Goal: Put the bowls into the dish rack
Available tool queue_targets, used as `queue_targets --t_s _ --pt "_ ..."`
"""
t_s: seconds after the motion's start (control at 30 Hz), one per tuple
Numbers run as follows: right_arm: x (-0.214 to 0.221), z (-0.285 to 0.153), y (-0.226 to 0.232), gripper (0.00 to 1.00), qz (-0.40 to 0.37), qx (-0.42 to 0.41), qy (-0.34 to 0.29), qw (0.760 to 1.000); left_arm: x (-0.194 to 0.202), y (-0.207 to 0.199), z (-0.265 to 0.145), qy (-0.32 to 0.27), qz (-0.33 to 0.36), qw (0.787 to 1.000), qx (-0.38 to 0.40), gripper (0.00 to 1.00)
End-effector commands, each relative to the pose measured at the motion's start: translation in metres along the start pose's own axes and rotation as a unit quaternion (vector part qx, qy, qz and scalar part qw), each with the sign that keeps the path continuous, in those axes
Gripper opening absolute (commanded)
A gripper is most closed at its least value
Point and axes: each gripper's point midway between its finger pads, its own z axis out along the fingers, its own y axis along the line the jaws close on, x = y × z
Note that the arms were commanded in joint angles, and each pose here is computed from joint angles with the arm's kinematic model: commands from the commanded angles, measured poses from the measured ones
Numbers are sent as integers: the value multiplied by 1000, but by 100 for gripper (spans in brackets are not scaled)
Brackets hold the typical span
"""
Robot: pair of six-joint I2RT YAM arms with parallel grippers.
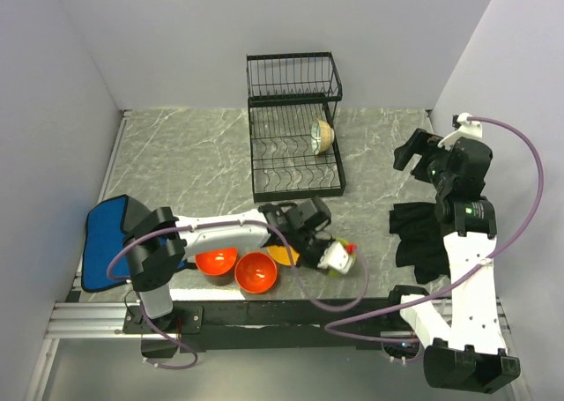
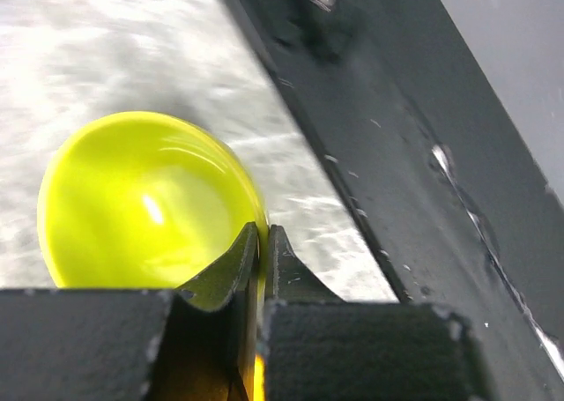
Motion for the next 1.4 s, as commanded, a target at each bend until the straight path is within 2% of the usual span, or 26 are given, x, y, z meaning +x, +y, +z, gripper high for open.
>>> queue_targets --t_s 0.0,0.07,0.13,0.17,0.2,0.27,0.3,0.37,0.47,0.67,0.7,0.93,1.13,1.27,1.37 --pt "-36 -9 7 100 -23 -5 -34 999 -73 41 -45 -110 -24 992 -53 1" --pt "-38 -8 5 100 -26 1 -32 999 -80 61 -62 -141 -42 986 -80 1" --pt "-42 -5 6 100 -25 3 -31 999 -75 81 -78 -165 -101 976 -100 1" --pt "-43 -4 6 100 -22 3 -30 999 -79 93 -88 -187 -107 969 -119 1" --pt "-45 -2 6 100 -21 4 -30 999 -78 100 -94 -203 -157 958 -127 1" --pt "-46 3 6 100 -18 6 -27 999 -63 127 -117 -231 -212 934 -169 1" --pt "-48 3 6 100 -18 6 -27 999 -69 138 -130 -265 -255 913 -179 1" --pt "-52 6 6 100 -20 7 -27 999 -54 161 -152 -291 -297 884 -215 1" --pt "-56 10 5 100 -24 12 -24 999 -52 188 -182 -345 -356 837 -231 1" --pt "-56 23 -1 99 -28 26 -15 999 -28 228 -215 -405 -403 781 -253 1" --pt "-55 25 -2 99 -28 28 -14 999 -19 232 -213 -411 -427 766 -246 1" --pt "-51 36 -15 99 -41 58 3 997 24 261 -232 -473 -479 684 -280 1" --pt "-45 43 -25 99 -51 78 14 996 31 286 -238 -503 -491 650 -289 1" --pt "-43 42 -30 99 -64 89 20 994 46 308 -237 -514 -528 607 -298 1" --pt "-42 41 -36 99 -77 102 27 992 54 317 -237 -523 -539 591 -295 1"
